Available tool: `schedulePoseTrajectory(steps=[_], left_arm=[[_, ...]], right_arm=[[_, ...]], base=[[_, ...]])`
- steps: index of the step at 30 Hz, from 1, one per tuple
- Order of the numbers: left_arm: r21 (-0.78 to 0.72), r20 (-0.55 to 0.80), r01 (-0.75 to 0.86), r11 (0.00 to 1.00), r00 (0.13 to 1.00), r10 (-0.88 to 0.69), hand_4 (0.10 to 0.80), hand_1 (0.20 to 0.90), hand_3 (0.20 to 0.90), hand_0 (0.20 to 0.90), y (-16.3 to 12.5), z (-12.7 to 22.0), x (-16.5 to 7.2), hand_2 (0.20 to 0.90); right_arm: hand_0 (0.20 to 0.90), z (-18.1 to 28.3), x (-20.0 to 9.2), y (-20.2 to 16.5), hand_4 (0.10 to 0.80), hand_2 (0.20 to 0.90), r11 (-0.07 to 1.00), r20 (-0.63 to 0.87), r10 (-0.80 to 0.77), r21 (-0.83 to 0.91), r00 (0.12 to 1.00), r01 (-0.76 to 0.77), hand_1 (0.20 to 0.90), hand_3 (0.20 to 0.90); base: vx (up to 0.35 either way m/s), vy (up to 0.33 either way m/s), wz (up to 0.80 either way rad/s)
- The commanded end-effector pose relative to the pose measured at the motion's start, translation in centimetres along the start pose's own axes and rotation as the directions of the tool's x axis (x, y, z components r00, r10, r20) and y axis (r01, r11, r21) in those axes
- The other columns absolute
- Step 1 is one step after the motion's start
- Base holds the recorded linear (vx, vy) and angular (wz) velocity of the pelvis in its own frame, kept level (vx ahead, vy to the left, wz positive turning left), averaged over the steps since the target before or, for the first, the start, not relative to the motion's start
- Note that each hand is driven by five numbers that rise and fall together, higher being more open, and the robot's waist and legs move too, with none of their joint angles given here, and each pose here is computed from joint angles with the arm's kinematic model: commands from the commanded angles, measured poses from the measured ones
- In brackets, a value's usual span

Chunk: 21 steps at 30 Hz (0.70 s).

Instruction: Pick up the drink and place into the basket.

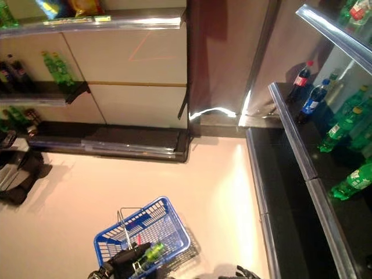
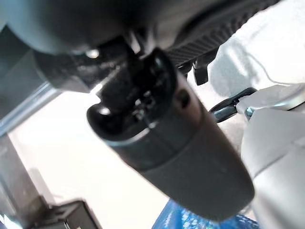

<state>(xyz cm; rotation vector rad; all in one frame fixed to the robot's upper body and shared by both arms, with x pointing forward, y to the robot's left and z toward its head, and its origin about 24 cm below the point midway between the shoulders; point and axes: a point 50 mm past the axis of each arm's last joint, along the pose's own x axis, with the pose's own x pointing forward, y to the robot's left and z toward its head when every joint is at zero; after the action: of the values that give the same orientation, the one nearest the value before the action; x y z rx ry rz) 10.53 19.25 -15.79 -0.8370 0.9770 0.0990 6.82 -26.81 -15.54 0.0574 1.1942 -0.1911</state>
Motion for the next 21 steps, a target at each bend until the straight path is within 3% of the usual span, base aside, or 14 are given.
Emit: schedulePoseTrajectory(steps=[1, 11, 17, 21], left_arm=[[-0.007, 0.098, 0.140, 0.990, 0.986, -0.138, 0.100, 0.300, 0.200, 0.300, -0.3, 1.8, -0.4, 0.300], [0.052, 0.093, 0.111, 0.992, 0.989, -0.115, 0.100, 0.300, 0.200, 0.300, -0.3, 3.5, -0.3, 0.300], [0.111, 0.044, 0.113, 0.987, 0.992, -0.118, 0.100, 0.300, 0.200, 0.300, -0.4, 3.9, -0.3, 0.300], [0.103, 0.097, 0.099, 0.990, 0.989, -0.109, 0.100, 0.300, 0.200, 0.300, -0.6, 4.9, -0.2, 0.300]], right_arm=[[0.900, 0.5, -0.1, -0.6, 0.800, 0.900, 0.999, 0.007, -0.002, -0.045, 1.000, 0.002, 0.900, 0.900], [0.900, 0.8, 0.3, 1.0, 0.800, 0.900, 0.999, 0.028, 0.042, -0.032, 0.999, -0.041, 0.900, 0.900], [0.900, 0.3, 0.4, 2.0, 0.800, 0.900, 0.999, 0.033, 0.048, 0.020, 0.998, -0.049, 0.900, 0.900], [0.900, 0.9, 0.6, 2.7, 0.800, 0.900, 0.996, 0.046, 0.084, -0.007, 0.995, -0.084, 0.900, 0.900]], base=[[0.281, 0.087, -0.94], [0.205, 0.142, -0.66], [0.022, 0.088, -0.54], [-0.159, -0.024, -1.42]])
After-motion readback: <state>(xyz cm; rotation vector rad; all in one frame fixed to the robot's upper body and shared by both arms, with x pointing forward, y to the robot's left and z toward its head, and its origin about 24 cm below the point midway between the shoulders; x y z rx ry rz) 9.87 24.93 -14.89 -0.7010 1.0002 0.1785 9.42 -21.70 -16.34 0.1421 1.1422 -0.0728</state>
